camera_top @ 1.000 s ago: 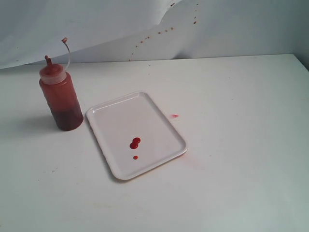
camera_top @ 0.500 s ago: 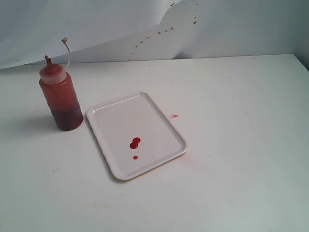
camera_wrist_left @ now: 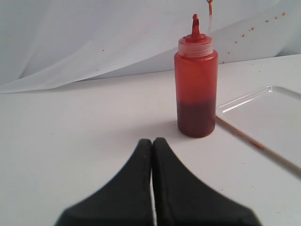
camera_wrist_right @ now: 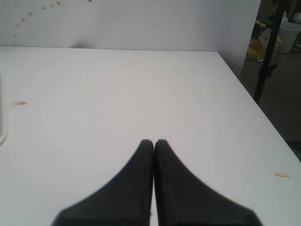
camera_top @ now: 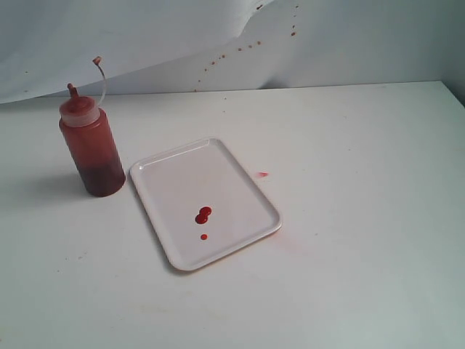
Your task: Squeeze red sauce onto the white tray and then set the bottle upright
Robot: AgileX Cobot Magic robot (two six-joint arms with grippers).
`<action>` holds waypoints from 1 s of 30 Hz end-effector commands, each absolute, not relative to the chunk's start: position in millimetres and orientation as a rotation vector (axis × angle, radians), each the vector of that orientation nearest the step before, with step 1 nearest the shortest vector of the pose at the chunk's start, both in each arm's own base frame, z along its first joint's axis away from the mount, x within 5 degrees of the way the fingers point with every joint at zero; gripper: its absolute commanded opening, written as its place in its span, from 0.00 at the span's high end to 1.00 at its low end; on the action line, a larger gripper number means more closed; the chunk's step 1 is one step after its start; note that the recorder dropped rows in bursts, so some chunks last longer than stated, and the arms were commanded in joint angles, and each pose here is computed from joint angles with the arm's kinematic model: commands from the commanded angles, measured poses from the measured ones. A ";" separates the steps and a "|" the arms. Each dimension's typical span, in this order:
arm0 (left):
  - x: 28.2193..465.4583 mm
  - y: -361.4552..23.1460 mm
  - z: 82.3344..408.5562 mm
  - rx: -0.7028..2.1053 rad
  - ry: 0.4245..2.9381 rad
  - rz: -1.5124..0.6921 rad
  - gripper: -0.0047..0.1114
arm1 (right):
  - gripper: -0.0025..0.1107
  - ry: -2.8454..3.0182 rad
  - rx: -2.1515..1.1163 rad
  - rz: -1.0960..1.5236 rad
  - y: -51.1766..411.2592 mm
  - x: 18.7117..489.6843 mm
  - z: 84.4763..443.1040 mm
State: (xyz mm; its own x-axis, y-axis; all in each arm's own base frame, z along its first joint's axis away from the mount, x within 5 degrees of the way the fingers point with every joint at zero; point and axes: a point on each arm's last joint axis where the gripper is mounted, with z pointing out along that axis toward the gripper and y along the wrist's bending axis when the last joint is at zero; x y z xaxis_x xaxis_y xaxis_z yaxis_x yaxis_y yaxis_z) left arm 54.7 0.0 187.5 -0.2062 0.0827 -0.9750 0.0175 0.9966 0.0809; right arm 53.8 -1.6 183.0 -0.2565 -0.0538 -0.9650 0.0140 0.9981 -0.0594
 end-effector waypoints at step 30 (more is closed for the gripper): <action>54.6 -0.4 187.2 0.072 1.770 0.051 0.96 | 0.98 1.827 -0.058 -0.086 -1.7 53.5 182.2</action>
State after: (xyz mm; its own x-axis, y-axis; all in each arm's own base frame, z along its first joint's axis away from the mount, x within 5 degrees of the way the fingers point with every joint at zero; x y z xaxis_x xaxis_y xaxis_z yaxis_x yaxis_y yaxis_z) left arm 54.7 0.0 187.5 -0.2062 0.0827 -0.9750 0.0175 0.9966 0.0809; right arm 53.8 -1.6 183.0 -0.2566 -0.0636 -0.9644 0.0115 0.9976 -0.0689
